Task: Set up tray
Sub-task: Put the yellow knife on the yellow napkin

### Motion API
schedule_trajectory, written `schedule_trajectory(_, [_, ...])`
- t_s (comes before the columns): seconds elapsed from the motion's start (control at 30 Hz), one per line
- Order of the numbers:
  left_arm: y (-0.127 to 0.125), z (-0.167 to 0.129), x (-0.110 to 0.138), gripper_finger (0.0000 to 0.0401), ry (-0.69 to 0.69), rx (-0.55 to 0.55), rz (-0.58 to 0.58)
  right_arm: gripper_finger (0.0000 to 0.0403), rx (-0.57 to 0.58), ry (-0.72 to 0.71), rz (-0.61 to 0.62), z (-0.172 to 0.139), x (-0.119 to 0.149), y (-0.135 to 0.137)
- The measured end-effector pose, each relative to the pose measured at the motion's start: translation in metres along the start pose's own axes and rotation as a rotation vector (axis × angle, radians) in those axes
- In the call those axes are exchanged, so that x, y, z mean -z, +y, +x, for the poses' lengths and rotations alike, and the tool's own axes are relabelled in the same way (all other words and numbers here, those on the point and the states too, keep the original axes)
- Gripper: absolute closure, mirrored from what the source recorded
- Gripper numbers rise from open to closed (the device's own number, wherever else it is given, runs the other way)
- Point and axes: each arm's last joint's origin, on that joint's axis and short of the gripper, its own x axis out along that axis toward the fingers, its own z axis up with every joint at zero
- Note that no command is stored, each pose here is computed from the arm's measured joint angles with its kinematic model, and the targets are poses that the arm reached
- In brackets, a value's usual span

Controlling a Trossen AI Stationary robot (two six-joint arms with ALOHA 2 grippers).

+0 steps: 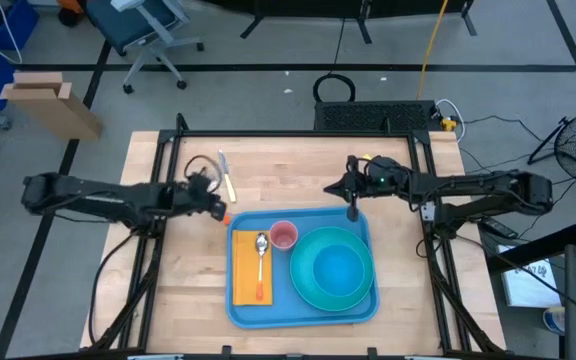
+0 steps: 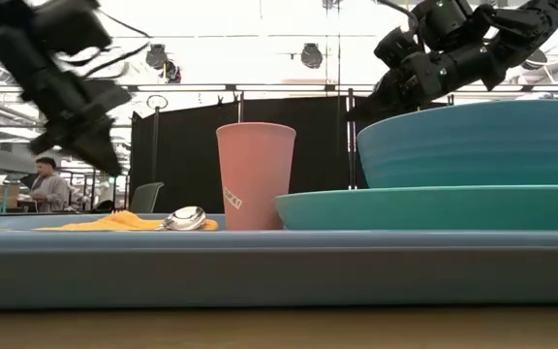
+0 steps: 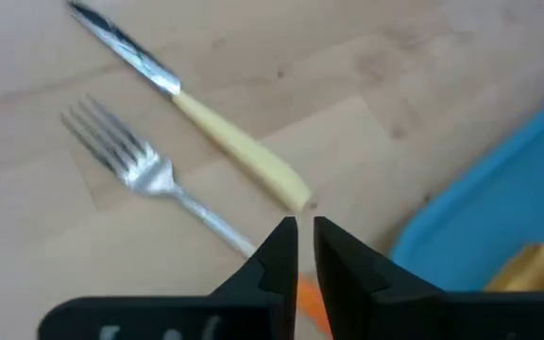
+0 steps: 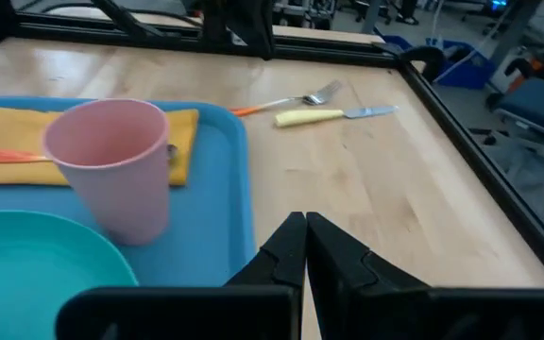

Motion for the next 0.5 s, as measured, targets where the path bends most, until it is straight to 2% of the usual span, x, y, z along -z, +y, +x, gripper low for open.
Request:
schedule_trajectory(0.2, [-0.036,0.017,-0.045,0.0311,0.121,-0.109,0.042,0.0397,0.055,0.023,-0.004,-0.003,0.004,-0.014])
schedule_trajectory(0.37, [-0.047,0.043,-0.070,0.0241,0.287,-0.251,-0.017,0.0397,0.120,0.019,-0.068,-0.008,0.005,-0.030])
schedule_trajectory(0.5, [-0.050,0.070,-0.083,0.0184,0.352,-0.313,-0.050,0.0397,0.156,0.016,-0.065,-0.012,0.006,-0.039])
